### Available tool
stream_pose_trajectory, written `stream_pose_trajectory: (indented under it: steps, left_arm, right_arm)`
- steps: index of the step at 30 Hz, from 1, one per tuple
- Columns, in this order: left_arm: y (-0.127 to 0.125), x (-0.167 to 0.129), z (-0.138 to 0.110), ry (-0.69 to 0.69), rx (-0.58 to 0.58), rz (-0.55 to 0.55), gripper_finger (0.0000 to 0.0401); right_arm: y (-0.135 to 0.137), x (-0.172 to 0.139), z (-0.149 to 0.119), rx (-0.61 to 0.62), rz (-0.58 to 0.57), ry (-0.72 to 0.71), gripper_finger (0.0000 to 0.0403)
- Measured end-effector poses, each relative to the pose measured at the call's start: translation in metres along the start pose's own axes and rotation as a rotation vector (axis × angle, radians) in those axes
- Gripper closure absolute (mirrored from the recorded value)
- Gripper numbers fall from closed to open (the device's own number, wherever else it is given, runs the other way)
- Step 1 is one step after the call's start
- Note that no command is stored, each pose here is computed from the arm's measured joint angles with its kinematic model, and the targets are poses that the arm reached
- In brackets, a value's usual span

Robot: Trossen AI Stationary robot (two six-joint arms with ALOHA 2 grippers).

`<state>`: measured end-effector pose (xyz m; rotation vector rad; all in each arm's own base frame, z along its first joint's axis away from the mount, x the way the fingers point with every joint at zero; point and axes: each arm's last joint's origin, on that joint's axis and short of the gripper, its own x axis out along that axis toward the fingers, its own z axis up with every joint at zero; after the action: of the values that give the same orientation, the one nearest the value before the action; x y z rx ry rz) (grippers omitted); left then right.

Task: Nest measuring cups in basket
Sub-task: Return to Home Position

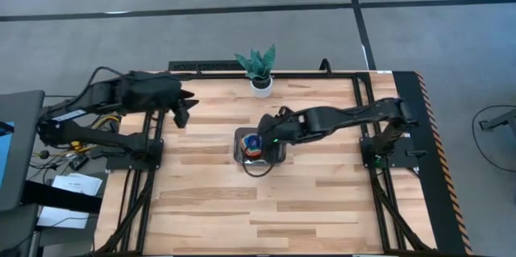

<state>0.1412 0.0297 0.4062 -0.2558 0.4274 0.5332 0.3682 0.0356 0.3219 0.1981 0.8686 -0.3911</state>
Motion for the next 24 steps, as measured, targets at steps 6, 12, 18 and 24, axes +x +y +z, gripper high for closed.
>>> stream_pose_trajectory:
  steps: [6,12,18,24]
  left_arm:
    - [-0.007,-0.035,0.011,-0.247,0.024,-0.100,0.0271]
    - [-0.017,-0.052,0.005,-0.400,0.033,-0.235,0.0278]
    - [-0.035,-0.030,-0.043,-0.479,0.019,-0.297,0.0301]
    - [-0.024,-0.031,-0.066,-0.593,-0.002,-0.308,0.0321]
  right_arm:
    - [-0.004,-0.054,0.015,0.035,0.104,-0.228,0.0127]
    - [0.004,-0.089,0.014,-0.026,0.187,-0.341,0.0127]
    - [0.009,-0.106,0.013,-0.039,0.223,-0.420,0.0127]
    - [-0.011,-0.106,-0.027,0.021,0.190,-0.446,0.0127]
